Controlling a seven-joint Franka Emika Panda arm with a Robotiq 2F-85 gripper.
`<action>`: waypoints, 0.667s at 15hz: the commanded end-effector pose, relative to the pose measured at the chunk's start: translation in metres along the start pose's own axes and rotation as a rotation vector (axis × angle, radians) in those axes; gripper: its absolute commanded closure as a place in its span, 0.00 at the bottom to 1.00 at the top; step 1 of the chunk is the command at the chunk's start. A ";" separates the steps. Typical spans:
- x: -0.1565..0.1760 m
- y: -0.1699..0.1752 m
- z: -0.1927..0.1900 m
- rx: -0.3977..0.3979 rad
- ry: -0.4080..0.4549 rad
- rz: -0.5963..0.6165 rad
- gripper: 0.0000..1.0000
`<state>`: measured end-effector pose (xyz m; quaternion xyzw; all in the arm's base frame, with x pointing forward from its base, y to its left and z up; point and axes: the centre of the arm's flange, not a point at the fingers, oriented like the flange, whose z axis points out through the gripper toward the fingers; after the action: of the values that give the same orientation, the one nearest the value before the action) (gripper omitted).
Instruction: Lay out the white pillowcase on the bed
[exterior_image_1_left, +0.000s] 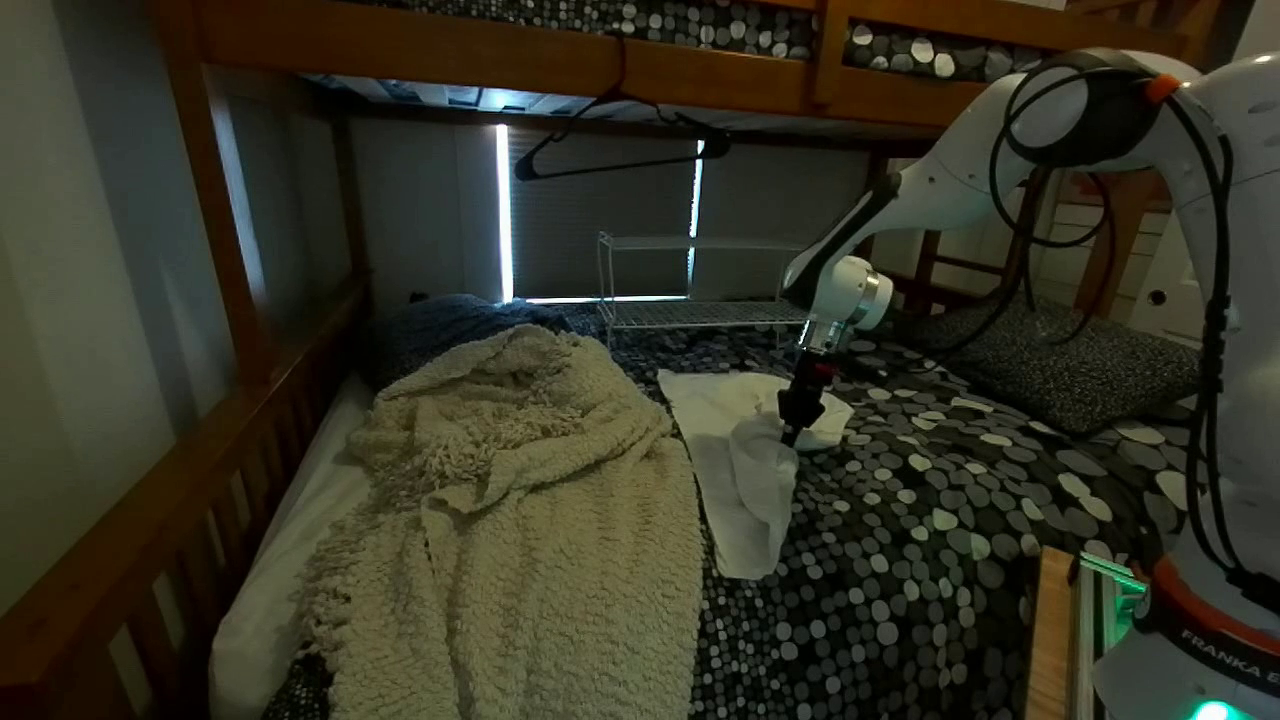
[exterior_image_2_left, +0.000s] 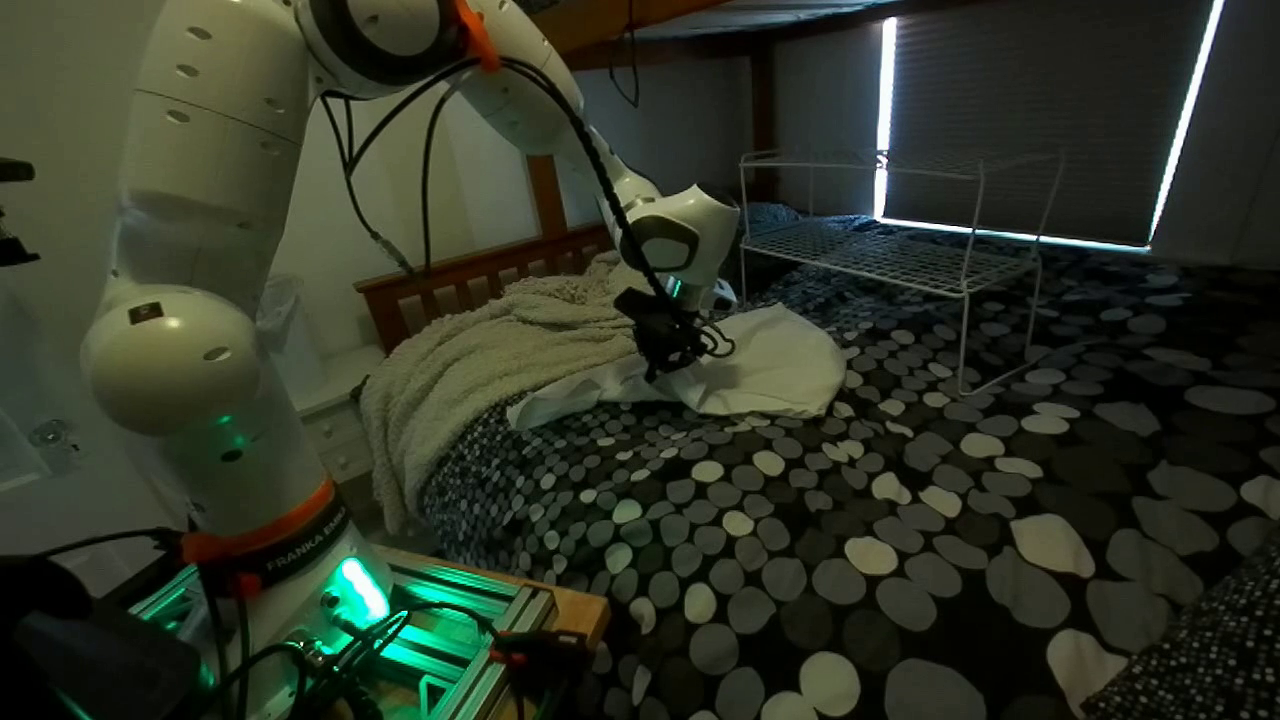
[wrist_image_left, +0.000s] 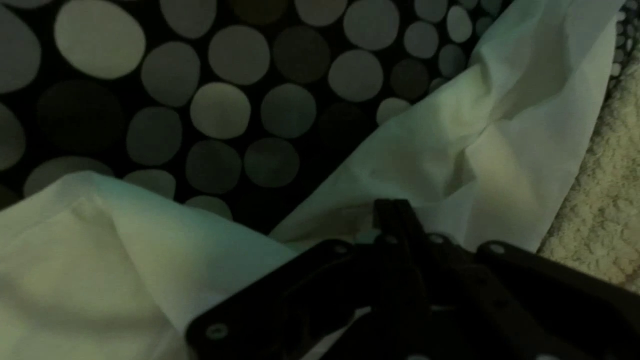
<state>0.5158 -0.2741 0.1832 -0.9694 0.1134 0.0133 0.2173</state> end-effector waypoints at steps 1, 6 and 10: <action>-0.027 0.001 -0.011 0.018 -0.089 0.031 0.99; -0.065 0.027 -0.031 -0.066 -0.169 0.142 0.99; -0.105 0.041 -0.046 -0.100 -0.280 0.229 0.99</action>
<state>0.4379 -0.3132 0.1992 -0.9574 0.1726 0.1316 0.1906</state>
